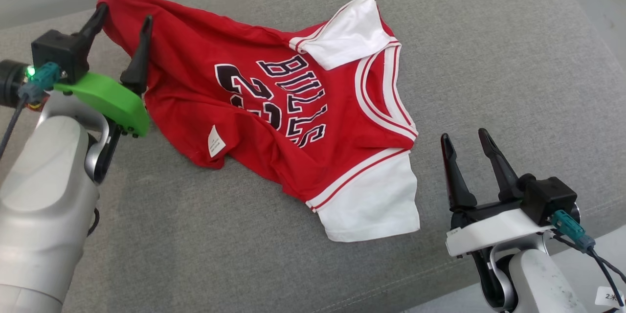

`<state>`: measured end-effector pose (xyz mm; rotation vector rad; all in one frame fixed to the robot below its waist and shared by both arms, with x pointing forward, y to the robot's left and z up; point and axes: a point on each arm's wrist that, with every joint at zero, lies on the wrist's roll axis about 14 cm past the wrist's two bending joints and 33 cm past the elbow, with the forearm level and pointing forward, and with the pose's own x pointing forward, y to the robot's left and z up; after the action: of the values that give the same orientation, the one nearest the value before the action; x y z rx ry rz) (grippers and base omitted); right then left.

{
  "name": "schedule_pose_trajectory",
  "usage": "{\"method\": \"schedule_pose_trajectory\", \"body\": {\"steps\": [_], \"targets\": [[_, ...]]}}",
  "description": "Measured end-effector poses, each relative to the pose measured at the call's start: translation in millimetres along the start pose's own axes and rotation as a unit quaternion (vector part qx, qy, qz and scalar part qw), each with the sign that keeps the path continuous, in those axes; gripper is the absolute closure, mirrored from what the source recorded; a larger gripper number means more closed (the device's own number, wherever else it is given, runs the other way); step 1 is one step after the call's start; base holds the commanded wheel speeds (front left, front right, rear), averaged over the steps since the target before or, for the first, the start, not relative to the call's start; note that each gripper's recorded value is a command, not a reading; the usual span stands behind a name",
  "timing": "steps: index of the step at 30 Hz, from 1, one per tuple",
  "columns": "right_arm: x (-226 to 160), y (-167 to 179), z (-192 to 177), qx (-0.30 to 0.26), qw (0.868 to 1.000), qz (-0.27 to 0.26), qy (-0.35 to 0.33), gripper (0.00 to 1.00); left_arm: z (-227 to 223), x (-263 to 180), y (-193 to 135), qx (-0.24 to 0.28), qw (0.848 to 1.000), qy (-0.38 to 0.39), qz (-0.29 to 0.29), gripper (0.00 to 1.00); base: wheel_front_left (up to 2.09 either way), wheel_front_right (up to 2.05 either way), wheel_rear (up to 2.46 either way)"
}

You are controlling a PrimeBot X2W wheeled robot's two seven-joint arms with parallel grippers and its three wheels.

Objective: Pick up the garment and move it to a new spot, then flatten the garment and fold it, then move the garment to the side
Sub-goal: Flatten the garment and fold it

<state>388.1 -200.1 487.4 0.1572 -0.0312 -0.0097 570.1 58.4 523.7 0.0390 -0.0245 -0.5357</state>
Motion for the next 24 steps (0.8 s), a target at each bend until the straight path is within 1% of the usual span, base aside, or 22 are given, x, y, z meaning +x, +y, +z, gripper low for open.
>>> {"method": "schedule_pose_trajectory", "body": {"steps": [5, 7, 10, 17, 22, 24], "targets": [[4.2, 5.3, -3.0, 0.002, 1.0, 0.008, 0.003, 0.0, -32.6, -25.7, 12.1, -0.023, 0.999, 0.038, 0.03, 0.0, 0.0, 0.0, 0.0], [5.8, 8.4, -3.2, 0.003, 1.0, 0.013, 0.002, 0.0, -39.6, -34.8, 16.2, -0.029, 0.998, 0.046, 0.04, 0.0, 0.0, 0.0, 0.0], [7.6, 12.4, -2.9, 0.003, 1.0, 0.019, 0.001, 0.0, -41.7, -43.1, 12.4, -0.041, 0.997, 0.045, 0.045, 0.0, 0.0, 0.0, 0.0], [7.4, 19.3, -0.4, 0.004, 1.0, 0.029, -0.002, 0.0, -45.3, -53.4, -34.3, -0.056, 0.998, 0.04, 0.001, 0.0, 0.0, 0.0, 0.0], [6.7, 15.5, -1.3, 0.002, 1.0, 0.024, -0.001, 0.0, -67.4, -62.5, -63.6, -0.058, 0.995, 0.068, -0.033, 0.0, 0.0, 0.0, 0.0], [6.1, 14.8, -1.9, 0.002, 1.0, 0.023, 0.0, 0.0, -76.2, -65.5, -69.2, -0.06, 0.994, 0.08, -0.04, 0.0, 0.0, 0.0, 0.0]]}}
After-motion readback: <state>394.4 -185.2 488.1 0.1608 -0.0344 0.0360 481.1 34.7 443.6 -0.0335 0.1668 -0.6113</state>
